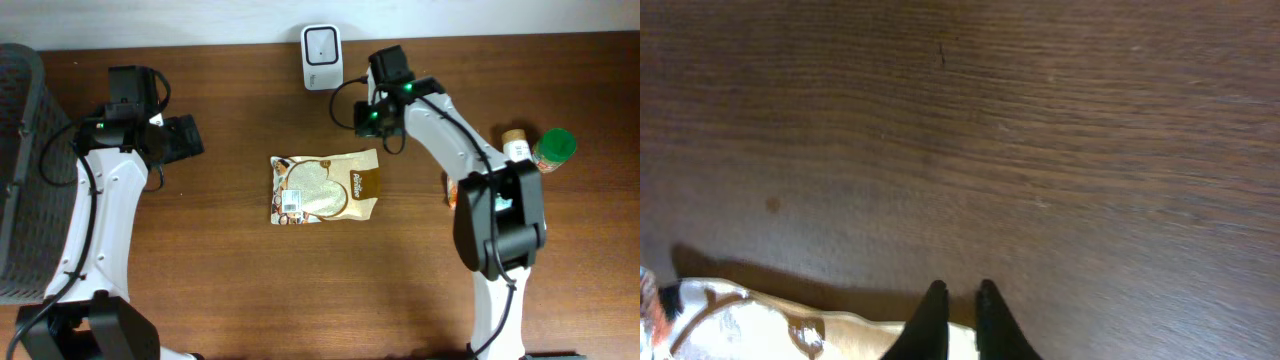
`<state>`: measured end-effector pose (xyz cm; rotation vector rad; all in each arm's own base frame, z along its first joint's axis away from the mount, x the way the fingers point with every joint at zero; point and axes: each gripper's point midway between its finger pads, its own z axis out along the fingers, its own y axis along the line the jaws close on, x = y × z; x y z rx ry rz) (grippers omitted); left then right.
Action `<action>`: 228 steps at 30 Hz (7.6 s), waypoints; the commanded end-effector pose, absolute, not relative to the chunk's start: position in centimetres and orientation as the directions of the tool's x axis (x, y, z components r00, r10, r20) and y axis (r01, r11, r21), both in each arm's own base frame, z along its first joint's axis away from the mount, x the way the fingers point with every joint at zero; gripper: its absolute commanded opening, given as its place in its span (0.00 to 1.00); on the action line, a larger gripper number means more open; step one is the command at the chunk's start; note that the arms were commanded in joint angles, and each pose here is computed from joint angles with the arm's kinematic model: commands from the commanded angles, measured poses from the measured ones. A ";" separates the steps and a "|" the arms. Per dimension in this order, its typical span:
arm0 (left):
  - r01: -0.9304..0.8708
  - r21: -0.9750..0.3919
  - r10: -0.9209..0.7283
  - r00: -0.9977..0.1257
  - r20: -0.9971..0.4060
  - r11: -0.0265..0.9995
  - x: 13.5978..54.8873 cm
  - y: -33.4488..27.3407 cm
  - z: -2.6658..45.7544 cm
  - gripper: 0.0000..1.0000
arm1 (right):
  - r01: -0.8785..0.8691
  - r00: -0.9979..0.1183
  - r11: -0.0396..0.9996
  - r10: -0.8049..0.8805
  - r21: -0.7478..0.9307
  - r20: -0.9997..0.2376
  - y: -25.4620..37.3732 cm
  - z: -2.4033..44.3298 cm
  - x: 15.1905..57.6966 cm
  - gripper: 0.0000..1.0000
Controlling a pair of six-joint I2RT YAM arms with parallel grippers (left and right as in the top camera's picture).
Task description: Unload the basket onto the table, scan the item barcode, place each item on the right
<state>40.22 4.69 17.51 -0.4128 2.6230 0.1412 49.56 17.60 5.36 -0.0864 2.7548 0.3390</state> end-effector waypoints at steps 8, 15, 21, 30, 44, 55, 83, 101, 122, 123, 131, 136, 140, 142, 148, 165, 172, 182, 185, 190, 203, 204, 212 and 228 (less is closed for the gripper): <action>-0.303 0.037 -0.246 -0.836 -0.491 0.952 40.5 4.9 18.2 0.99 | -0.086 -0.980 0.979 -0.050 0.182 -0.195 19.2 0.7 46.2 0.04; -0.303 0.037 -0.246 -0.836 -0.491 0.952 40.5 4.9 18.2 0.99 | -0.038 -0.995 0.974 -0.057 0.221 0.082 18.7 1.3 40.0 0.05; -0.303 0.037 -0.246 -0.836 -0.491 0.952 40.5 4.9 18.2 0.99 | -0.073 -0.958 0.949 -0.153 0.307 0.243 20.9 2.3 35.2 0.05; -0.303 0.037 -0.246 -0.836 -0.491 0.952 40.5 4.9 18.2 0.99 | -0.268 -0.944 0.891 -0.319 0.366 0.085 22.8 6.0 37.4 0.13; -0.303 0.037 -0.246 -0.836 -0.491 0.952 40.5 4.9 18.2 0.99 | -0.598 -0.790 0.626 -0.567 0.501 -0.234 26.8 4.3 41.7 0.59; -0.303 0.037 -0.246 -0.836 -0.491 0.952 40.5 4.9 18.2 0.99 | -0.563 -0.803 0.565 -0.548 0.603 -0.236 28.5 2.0 41.4 0.54; -0.303 0.037 -0.246 -0.836 -0.491 0.952 40.5 4.9 18.2 0.99 | -0.437 -0.887 0.773 -0.455 0.460 -0.078 26.4 -3.1 42.4 0.04; -0.303 0.037 -0.246 -0.836 -0.491 0.952 40.5 4.9 18.2 0.99 | -0.167 -0.984 0.773 -0.173 0.613 -0.049 16.5 4.9 45.5 0.34; -0.303 0.037 -0.246 -0.836 -0.491 0.952 40.5 4.9 18.2 0.99 | -0.372 -0.830 0.607 -0.556 0.702 0.041 20.4 0.6 34.6 0.67; -0.303 0.037 -0.246 -0.836 -0.491 0.952 40.5 4.9 18.2 0.99 | -0.374 -0.822 0.604 -0.568 0.704 0.050 20.9 0.3 34.0 0.67; -0.303 0.037 -0.246 -0.836 -0.491 0.952 40.5 4.9 18.2 0.99 | -0.134 -0.894 0.760 -0.370 0.636 0.252 24.4 -2.5 32.3 0.25; -0.303 0.037 -0.246 -0.836 -0.491 0.952 40.5 4.9 18.2 0.99 | -0.052 -0.935 0.788 -0.254 0.613 0.246 25.5 -3.1 34.3 0.05; -0.303 0.037 -0.246 -0.836 -0.491 0.952 40.5 4.9 18.2 0.99 | -0.047 -0.946 0.788 -0.233 0.613 0.227 25.3 -2.7 35.2 0.05; -0.303 0.037 -0.246 -0.836 -0.491 0.952 40.5 4.9 18.2 0.99 | -0.021 -0.961 0.819 -0.174 0.573 0.213 23.8 -2.0 36.4 0.05; -0.303 0.037 -0.246 -0.836 -0.491 0.952 40.5 4.9 18.2 0.99 | -0.019 -0.994 0.853 -0.072 0.521 0.083 19.2 2.6 39.9 0.05; -0.303 0.037 -0.246 -0.836 -0.491 0.952 40.5 4.9 18.2 0.99 | -0.518 -0.850 0.717 -0.491 0.467 -0.190 28.1 9.6 37.8 0.13; -0.303 0.037 -0.246 -0.836 -0.491 0.952 40.5 4.9 18.2 0.99 | -0.624 -0.780 0.632 -0.545 0.460 -0.308 36.4 11.0 36.0 0.24; -0.303 0.037 -0.246 -0.836 -0.491 0.952 40.5 4.9 18.2 0.99 | -0.604 -0.796 0.695 -0.554 0.390 -0.245 42.9 2.8 32.8 0.14; -0.303 0.037 -0.246 -0.836 -0.491 0.952 40.5 4.9 18.2 0.99 | -0.578 -0.814 0.714 -0.539 0.395 -0.217 42.9 1.7 32.5 0.13; -0.303 0.037 -0.246 -0.836 -0.491 0.952 40.5 4.9 18.2 0.99 | -0.522 -0.853 0.775 -0.482 0.356 -0.202 42.4 0.6 33.4 0.13; -0.303 0.037 -0.246 -0.836 -0.491 0.952 40.5 4.9 18.2 0.99 | -0.336 -0.932 0.930 -0.304 0.153 -0.196 36.1 -0.9 38.1 0.13; -0.303 0.037 -0.246 -0.836 -0.491 0.952 40.5 4.9 18.2 0.99 | -0.310 -0.941 0.938 -0.279 0.155 -0.192 35.6 -0.9 38.5 0.13; -0.303 0.037 -0.246 -0.836 -0.491 0.952 40.5 4.9 18.2 0.99 | -0.340 -0.938 0.878 -0.289 0.336 -0.193 34.9 2.6 40.1 0.08; -0.303 0.037 -0.246 -0.836 -0.491 0.952 40.5 4.9 18.2 0.99 | -0.295 -0.953 0.844 -0.230 0.447 -0.196 29.7 17.0 35.2 0.39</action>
